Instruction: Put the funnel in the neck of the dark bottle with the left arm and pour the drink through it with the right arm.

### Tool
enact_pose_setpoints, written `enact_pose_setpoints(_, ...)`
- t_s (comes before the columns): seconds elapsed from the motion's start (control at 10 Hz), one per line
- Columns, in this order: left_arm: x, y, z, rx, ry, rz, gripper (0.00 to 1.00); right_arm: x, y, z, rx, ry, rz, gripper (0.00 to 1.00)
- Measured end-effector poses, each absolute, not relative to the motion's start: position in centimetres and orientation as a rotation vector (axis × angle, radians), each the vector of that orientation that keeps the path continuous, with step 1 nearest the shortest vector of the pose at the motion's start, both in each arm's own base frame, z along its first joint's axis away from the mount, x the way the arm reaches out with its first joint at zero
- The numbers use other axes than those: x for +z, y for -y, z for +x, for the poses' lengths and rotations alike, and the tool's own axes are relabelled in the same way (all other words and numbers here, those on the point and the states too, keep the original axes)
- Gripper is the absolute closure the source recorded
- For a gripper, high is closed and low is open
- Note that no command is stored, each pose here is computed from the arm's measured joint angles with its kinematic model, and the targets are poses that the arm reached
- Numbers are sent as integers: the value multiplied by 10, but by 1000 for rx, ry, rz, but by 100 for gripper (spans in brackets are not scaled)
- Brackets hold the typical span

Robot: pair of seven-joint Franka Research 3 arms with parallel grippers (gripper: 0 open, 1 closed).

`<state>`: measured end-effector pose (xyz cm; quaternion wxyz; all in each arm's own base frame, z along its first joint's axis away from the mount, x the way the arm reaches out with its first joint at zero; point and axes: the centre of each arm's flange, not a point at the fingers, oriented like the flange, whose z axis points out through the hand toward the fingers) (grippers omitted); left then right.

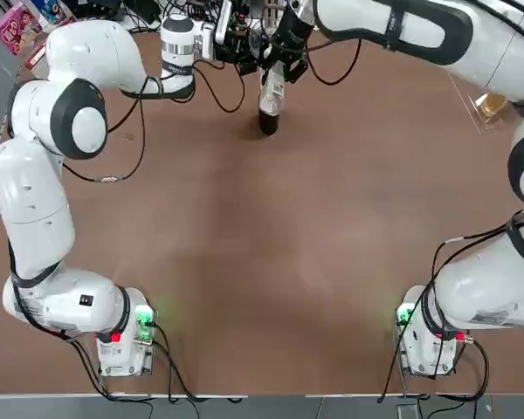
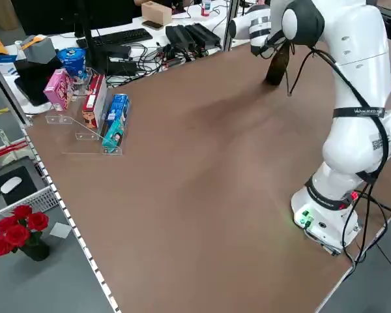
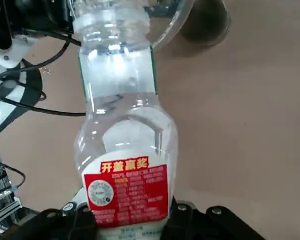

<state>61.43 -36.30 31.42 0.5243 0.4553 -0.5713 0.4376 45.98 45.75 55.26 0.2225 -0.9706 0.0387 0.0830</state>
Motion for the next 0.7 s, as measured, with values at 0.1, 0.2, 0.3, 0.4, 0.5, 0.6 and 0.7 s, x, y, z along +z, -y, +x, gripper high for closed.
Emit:
enact_pose_setpoints(0.1, 314, 363, 614, 1047, 1367, 1090, 75, 554, -457, 463, 240, -120, -2673, 60)
enact_pose_setpoints(0.2, 314, 363, 614, 1047, 1368, 1091, 75, 555, -458, 465, 249, -130, -2667, 60)
enact_pose_setpoints(0.3, 314, 364, 614, 1047, 1369, 1092, 75, 555, -459, 466, 257, -144, -2663, 60)
enact_pose_setpoints(0.4, 314, 364, 614, 1047, 1369, 1092, 75, 556, -461, 466, 266, -157, -2657, 60)
enact_pose_setpoints(0.5, 314, 364, 614, 1047, 1370, 1092, 75, 556, -463, 465, 276, -172, -2653, 60)
enact_pose_setpoints(0.6, 314, 365, 614, 1048, 1370, 1093, 75, 555, -464, 466, 286, -188, -2649, 60)
enact_pose_setpoints(0.7, 314, 365, 614, 1048, 1370, 1093, 75, 555, -465, 467, 292, -197, -2645, 60)
